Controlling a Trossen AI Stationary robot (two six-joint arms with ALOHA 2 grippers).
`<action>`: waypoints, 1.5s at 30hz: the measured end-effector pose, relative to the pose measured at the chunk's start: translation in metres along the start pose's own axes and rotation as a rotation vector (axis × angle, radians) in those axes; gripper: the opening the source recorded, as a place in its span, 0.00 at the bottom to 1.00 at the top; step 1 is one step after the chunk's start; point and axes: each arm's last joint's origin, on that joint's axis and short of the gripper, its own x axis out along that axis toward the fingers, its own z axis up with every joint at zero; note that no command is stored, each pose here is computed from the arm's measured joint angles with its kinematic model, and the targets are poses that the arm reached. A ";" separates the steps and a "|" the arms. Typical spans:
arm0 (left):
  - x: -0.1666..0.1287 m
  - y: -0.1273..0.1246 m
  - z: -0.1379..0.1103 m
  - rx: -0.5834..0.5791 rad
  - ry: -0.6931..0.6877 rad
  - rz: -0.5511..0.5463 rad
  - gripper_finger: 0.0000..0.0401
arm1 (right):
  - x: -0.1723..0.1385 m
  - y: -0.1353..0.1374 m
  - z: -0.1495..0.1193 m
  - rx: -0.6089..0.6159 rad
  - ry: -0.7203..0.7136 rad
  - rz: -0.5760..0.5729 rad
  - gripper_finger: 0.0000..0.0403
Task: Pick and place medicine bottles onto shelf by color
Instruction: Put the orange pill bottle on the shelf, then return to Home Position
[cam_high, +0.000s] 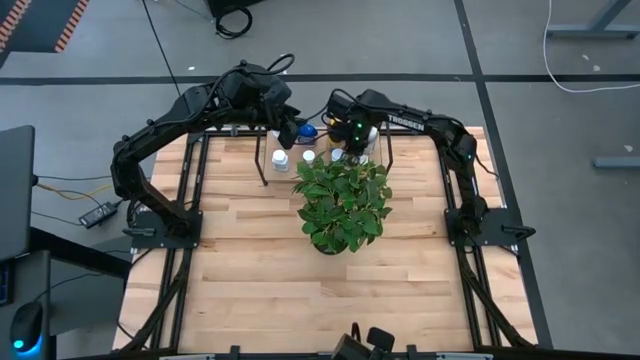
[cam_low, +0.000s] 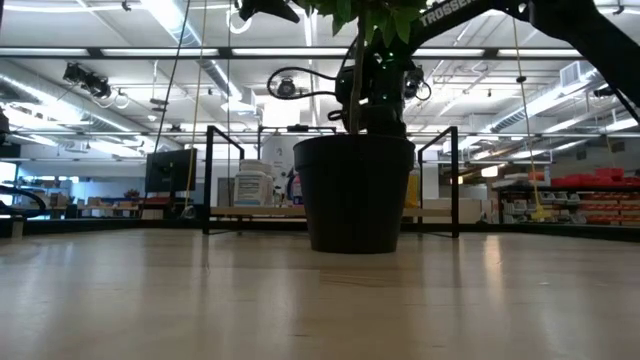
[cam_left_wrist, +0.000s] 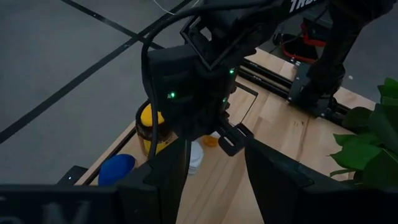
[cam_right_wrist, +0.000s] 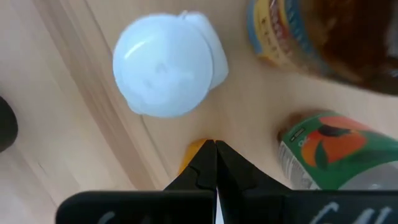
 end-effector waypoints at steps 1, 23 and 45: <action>0.000 0.000 0.000 0.000 0.001 0.000 0.43 | -0.001 0.000 0.001 0.001 -0.007 -0.002 0.01; -0.006 0.001 0.000 0.008 0.004 -0.038 0.43 | -0.110 0.017 -0.008 0.207 -0.147 0.008 0.01; -0.090 0.018 -0.041 0.010 -0.115 -0.015 0.01 | -0.185 0.059 -0.071 0.279 -0.437 -0.117 0.01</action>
